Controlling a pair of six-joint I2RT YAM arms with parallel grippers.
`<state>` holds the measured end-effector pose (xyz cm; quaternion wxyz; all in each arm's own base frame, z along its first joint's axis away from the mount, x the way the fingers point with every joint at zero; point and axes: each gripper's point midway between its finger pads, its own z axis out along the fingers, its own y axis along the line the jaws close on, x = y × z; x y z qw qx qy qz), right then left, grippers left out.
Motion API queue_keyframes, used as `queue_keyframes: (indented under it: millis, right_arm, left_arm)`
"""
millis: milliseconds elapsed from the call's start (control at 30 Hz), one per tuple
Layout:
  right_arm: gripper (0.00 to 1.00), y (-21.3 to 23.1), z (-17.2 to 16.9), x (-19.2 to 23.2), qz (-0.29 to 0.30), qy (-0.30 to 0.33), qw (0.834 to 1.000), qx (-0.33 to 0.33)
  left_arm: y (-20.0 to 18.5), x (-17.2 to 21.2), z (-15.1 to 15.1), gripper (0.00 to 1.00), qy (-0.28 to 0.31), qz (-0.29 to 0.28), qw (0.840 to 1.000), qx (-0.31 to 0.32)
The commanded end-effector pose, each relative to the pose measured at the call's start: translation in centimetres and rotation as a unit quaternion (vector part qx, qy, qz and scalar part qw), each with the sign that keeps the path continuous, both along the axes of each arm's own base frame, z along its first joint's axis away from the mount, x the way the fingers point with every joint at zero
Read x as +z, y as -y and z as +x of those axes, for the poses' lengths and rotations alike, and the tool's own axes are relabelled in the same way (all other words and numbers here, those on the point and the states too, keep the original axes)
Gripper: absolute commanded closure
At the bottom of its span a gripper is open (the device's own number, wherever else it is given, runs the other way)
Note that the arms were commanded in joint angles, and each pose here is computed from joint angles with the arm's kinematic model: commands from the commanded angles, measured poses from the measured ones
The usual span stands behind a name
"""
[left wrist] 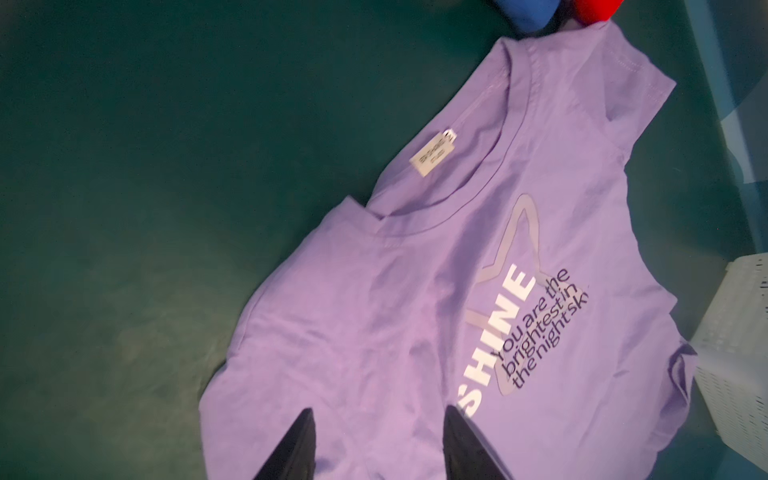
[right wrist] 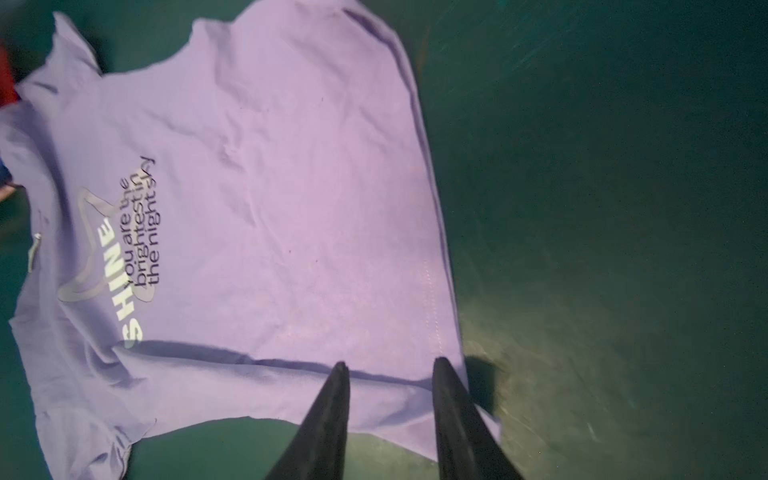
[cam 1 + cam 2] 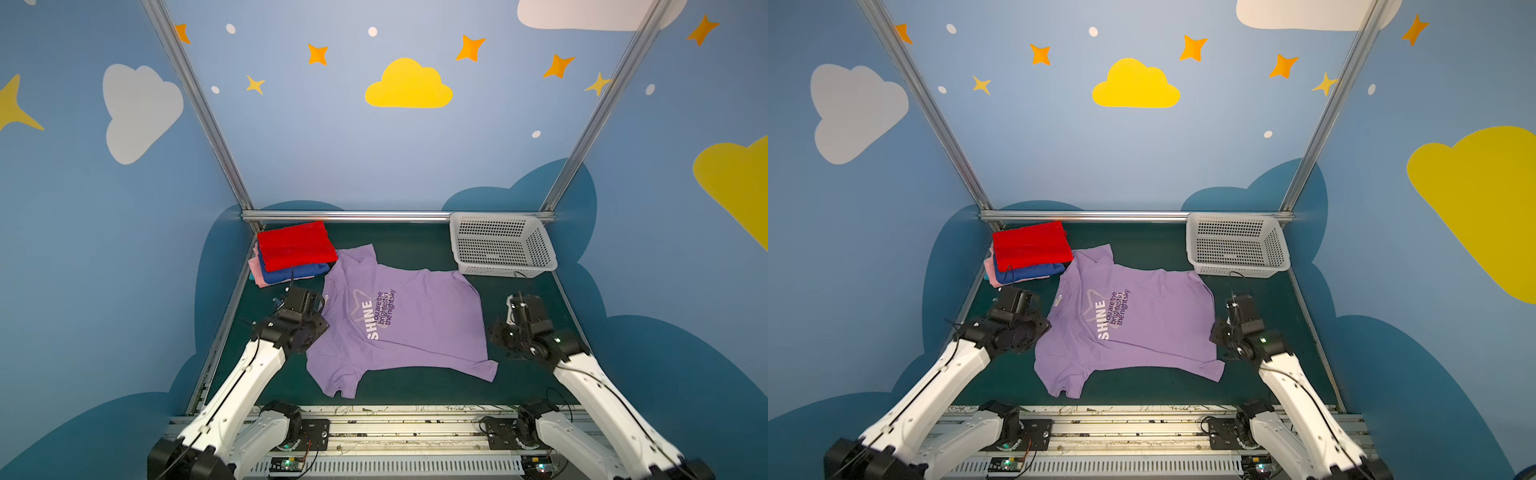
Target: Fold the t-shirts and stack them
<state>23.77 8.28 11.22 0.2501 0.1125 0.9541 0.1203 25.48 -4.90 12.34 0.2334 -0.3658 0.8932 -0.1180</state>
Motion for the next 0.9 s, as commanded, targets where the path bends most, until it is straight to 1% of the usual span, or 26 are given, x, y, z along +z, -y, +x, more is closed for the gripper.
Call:
queue_keyframes:
  millis: [0, 67, 133, 200, 300, 400, 500, 600, 667, 733, 767, 867]
  right_arm:
    - [0.53, -1.2, 3.3, -0.1, -0.025, 0.025, 0.999, 0.027]
    - [0.41, -1.3, 4.4, -1.2, -0.032, -0.001, 0.999, 0.008]
    - [0.37, -1.3, 4.9, -2.2, -0.042, -0.036, 0.998, -0.006]
    - [0.34, -1.4, 5.3, -3.2, -0.055, -0.074, 0.996, -0.002]
    - [0.33, -1.5, 6.1, -5.0, -0.047, -0.107, 0.993, -0.004]
    - [0.33, -1.1, 7.4, -5.7, -0.03, -0.116, 0.993, -0.014]
    - [0.34, -0.3, 9.0, -5.8, -0.038, -0.116, 0.992, -0.02]
    - [0.34, 1.1, 11.2, -5.4, -0.046, -0.108, 0.992, -0.044]
    - [0.34, 2.2, 12.7, -5.1, -0.035, -0.105, 0.991, -0.07]
    - [0.34, 3.2, 14.5, -4.9, -0.012, -0.098, 0.991, -0.093]
    - [0.34, 3.5, 15.4, -4.6, -0.003, -0.092, 0.991, -0.102]
    - [0.34, 4.4, 18.3, -3.8, 0.017, -0.066, 0.991, -0.117]
  left_arm:
    - [-0.7, 0.5, 2.0, 0.39, 0.015, 0.041, 0.999, -0.006]
    - [-1.2, -0.9, 1.2, 0.31, -0.024, 0.056, 0.998, 0.003]
    - [-2.0, -2.3, 0.1, 0.27, -0.059, 0.071, 0.996, 0.015]
    - [-2.2, -3.8, -0.7, 0.24, -0.086, 0.072, 0.994, 0.019]
    - [-2.3, -5.7, -1.3, 0.22, -0.11, 0.069, 0.991, 0.023]
    - [-2.5, -6.9, -1.6, 0.22, -0.131, 0.074, 0.988, 0.025]
    - [-2.8, -8.1, -1.8, 0.23, -0.149, 0.074, 0.986, 0.028]
    - [-2.9, -9.3, -2.0, 0.27, -0.165, 0.064, 0.984, 0.032]
    - [-2.8, -9.9, -2.0, 0.31, -0.167, 0.054, 0.984, 0.037]
    - [-2.8, -10.3, -2.1, 0.32, -0.17, 0.046, 0.984, 0.04]
    - [-2.8, -10.6, -2.2, 0.33, -0.173, 0.045, 0.983, 0.041]
    - [-2.9, -11.1, -2.4, 0.38, -0.178, 0.039, 0.982, 0.043]
